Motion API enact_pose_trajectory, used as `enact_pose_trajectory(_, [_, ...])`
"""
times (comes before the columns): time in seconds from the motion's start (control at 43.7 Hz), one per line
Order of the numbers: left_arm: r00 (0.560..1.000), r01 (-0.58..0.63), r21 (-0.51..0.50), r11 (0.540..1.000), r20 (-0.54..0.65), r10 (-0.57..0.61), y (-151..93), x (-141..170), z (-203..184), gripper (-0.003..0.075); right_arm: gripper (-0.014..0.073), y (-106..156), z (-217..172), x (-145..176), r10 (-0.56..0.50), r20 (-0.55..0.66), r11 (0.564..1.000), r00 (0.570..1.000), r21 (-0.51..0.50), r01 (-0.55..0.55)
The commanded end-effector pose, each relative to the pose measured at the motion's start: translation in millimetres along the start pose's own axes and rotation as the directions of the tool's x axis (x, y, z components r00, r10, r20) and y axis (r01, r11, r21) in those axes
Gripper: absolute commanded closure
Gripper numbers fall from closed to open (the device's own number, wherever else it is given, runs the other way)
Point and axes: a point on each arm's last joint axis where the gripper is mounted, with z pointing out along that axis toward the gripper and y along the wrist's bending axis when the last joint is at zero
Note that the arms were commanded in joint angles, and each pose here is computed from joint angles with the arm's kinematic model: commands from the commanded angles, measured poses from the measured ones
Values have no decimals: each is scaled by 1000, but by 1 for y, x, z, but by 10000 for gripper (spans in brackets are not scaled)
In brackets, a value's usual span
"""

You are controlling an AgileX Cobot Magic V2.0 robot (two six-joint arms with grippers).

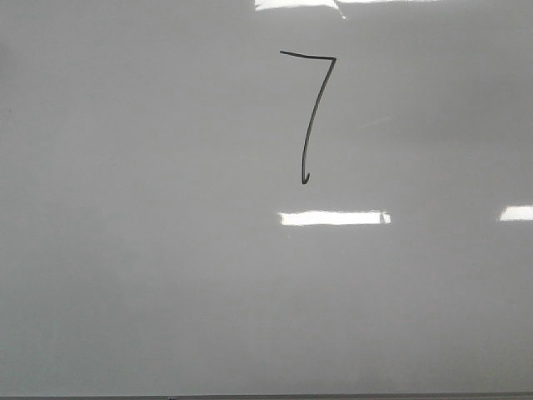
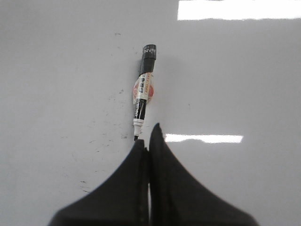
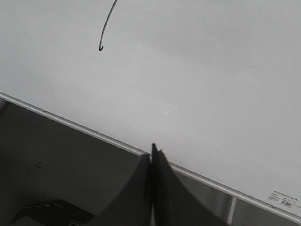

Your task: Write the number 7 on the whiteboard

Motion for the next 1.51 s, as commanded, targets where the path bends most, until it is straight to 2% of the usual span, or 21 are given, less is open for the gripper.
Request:
enact_pose_trajectory(0.0, [995,8,4,1000,95,-8,0,-7,-2,741,664,-1,-7,-10,-7,84,1000,996,14,6])
enact_pose_trajectory(0.229, [995,8,4,1000,95,-8,0,-7,-2,741,664,-1,-7,-10,-11,87,1000,996,17,10])
enact_pose_trajectory(0.321, [995,8,4,1000,95,-8,0,-7,-2,741,664,-6,-8,-3,-36,137,996,990,85,24])
enact_pose_trajectory(0.389, [995,8,4,1000,95,-8,0,-7,-2,741,664,-9,-3,7,-26,227,992,974,129,-4])
enact_pose_trajectory(0.504, [995,8,4,1000,95,-8,0,-7,-2,741,664,-15,11,33,-25,381,976,924,211,-61])
enact_pose_trajectory(0.641, [995,8,4,1000,95,-8,0,-7,-2,741,664,-18,31,74,-65,558,950,827,288,-120])
enact_pose_trajectory(0.847, [995,8,4,1000,95,-8,0,-7,-2,741,664,-18,62,133,-94,668,927,738,328,-179])
enact_pose_trajectory(0.939, [995,8,4,1000,95,-8,0,-7,-2,741,664,-18,73,150,-105,688,921,718,340,-191])
enact_pose_trajectory(1.099, [995,8,4,1000,95,-8,0,-7,-2,741,664,-19,90,169,-110,697,918,709,344,-196])
enact_pose_trajectory(1.145, [995,8,4,1000,95,-8,0,-7,-2,741,664,-19,90,169,-103,685,919,721,342,-194])
enact_pose_trajectory(1.489, [995,8,4,1000,95,-8,0,-7,-2,741,664,-19,89,168,-111,699,918,707,344,-196])
